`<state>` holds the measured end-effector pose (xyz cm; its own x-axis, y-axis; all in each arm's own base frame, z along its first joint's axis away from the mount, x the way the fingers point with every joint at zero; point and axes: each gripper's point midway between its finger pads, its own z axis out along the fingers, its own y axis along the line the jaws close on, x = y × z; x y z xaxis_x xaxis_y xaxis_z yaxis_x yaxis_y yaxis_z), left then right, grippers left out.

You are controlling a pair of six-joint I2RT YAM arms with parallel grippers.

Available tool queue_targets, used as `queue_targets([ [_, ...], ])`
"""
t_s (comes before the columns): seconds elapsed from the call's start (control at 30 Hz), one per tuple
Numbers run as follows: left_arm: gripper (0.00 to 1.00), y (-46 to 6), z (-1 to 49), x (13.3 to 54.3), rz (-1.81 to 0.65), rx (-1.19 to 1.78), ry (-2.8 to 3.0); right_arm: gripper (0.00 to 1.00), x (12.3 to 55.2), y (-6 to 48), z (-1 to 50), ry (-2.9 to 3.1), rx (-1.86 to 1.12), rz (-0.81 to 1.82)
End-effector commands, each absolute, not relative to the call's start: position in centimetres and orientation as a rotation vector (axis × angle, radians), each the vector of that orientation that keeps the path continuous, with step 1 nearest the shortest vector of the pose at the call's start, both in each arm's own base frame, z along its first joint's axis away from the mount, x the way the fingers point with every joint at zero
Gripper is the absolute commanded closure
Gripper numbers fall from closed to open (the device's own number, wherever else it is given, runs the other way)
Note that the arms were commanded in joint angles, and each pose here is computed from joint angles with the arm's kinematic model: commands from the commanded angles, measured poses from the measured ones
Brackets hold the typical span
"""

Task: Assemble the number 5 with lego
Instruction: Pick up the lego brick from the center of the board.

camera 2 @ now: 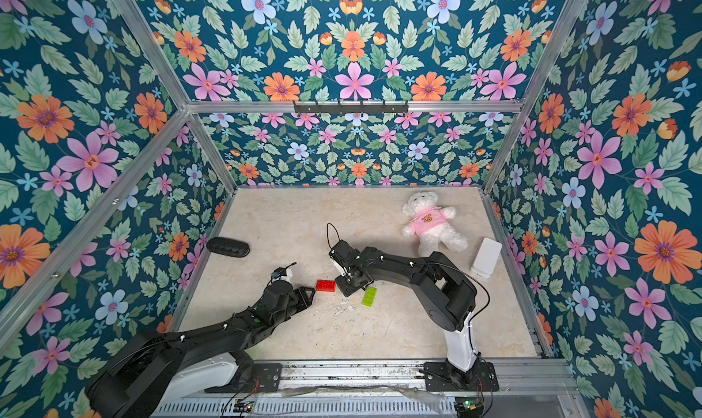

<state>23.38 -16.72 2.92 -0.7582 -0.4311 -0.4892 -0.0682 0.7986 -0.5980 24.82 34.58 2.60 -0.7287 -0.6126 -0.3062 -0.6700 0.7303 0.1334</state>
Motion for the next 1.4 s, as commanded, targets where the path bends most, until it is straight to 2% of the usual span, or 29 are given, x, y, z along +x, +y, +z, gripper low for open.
queue_targets([
  [0.0,0.58,-16.1,1.6,22.5,-0.704,-0.379,2.411,0.56,24.6,34.2,2.3,2.707,-1.036,0.312],
  [0.1,0.58,-16.1,1.6,22.4,-0.706,-0.377,2.412,0.62,24.7,34.1,2.3,2.704,-1.035,0.295],
  [0.27,0.61,-16.2,1.6,22.2,-0.717,-0.373,2.421,0.66,24.9,33.9,3.0,2.689,-1.027,0.280],
  [0.4,0.66,-16.6,1.7,21.7,-0.762,-0.357,2.433,0.67,25.3,33.5,4.3,2.653,-1.013,0.267],
  [0.67,0.67,-18.9,1.6,21.3,-0.862,-0.294,2.465,0.67,25.6,33.8,6.8,2.569,-1.002,0.313],
  [0.77,0.68,-18.9,1.3,22.0,-0.810,-0.295,2.474,0.67,25.7,33.9,7.1,2.546,-0.992,0.339],
  [0.93,0.75,-18.5,1.0,23.5,-0.685,-0.288,2.482,0.67,25.6,34.1,7.5,2.512,-1.000,0.368],
  [1.37,0.75,-18.9,1.9,27.9,-0.523,-0.167,2.438,0.66,25.6,36.1,8.0,2.451,-1.074,0.468],
])
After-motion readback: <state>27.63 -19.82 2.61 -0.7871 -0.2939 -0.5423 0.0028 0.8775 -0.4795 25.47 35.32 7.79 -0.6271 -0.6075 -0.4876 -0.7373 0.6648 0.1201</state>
